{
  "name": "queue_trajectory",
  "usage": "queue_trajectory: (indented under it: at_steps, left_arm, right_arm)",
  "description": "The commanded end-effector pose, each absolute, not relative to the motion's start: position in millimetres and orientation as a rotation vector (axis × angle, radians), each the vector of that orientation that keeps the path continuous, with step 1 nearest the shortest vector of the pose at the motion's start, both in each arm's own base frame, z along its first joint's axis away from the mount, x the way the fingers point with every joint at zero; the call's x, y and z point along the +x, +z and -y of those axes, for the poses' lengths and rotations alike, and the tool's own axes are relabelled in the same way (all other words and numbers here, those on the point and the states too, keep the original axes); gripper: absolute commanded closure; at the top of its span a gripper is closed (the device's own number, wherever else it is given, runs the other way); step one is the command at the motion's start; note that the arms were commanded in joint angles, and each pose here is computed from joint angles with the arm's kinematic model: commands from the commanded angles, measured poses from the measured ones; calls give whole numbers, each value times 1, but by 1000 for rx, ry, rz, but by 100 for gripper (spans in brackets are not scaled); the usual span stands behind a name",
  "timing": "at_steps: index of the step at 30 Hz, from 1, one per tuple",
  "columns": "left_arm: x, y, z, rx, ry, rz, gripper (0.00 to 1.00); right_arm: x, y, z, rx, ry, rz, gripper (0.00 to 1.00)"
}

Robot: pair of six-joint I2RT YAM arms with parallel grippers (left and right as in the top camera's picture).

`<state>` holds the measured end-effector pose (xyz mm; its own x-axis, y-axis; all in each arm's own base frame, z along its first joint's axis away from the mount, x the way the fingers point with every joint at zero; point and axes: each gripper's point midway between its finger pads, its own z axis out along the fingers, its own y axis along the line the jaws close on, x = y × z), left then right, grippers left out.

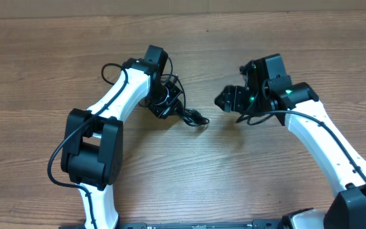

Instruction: Untangle cables

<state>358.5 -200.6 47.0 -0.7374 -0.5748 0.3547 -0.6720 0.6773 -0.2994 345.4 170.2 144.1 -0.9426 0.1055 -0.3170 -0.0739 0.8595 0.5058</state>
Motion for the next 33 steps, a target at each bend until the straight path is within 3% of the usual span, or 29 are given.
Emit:
queue_trajectory:
  at_steps: [1,7,10,11,16,18,19,23,33]
  left_arm:
    - [352,55,196,957,616,2661,96]
    - [353,53,193,1076,571,2617,96]
    - [354,53,193,1169,562,2568,96]
    - [354,53,193,1272,542,2504,96]
    - [353,53,192,1449,495,2379,96]
    - [353,53,191,1507,478,2341,96]
    - [353,53,191,1556,466,2303,96]
    - [353,51,188,1639,430,2259,95]
    - [353,51,188,1642,426,2259,96]
  right_arm:
    - [344,178,-197,-58,971,-2605,0]
    - [334,204,-224,13,1298,-2568,0]
    - [330,199,-225,235,1348,-2633,0]
    - [324,191,-229,376,1366,-2688,7]
    - [317,161,-225,679,1116,-2774,14]
    - [308,150,-224,839,1025,-2808,24]
    - [297,139,-222,1014,919,-2833,25]
    - [291,125,-209,1240,715,-2772,25]
    - [303,114,-214,1303,657,-2689,30]
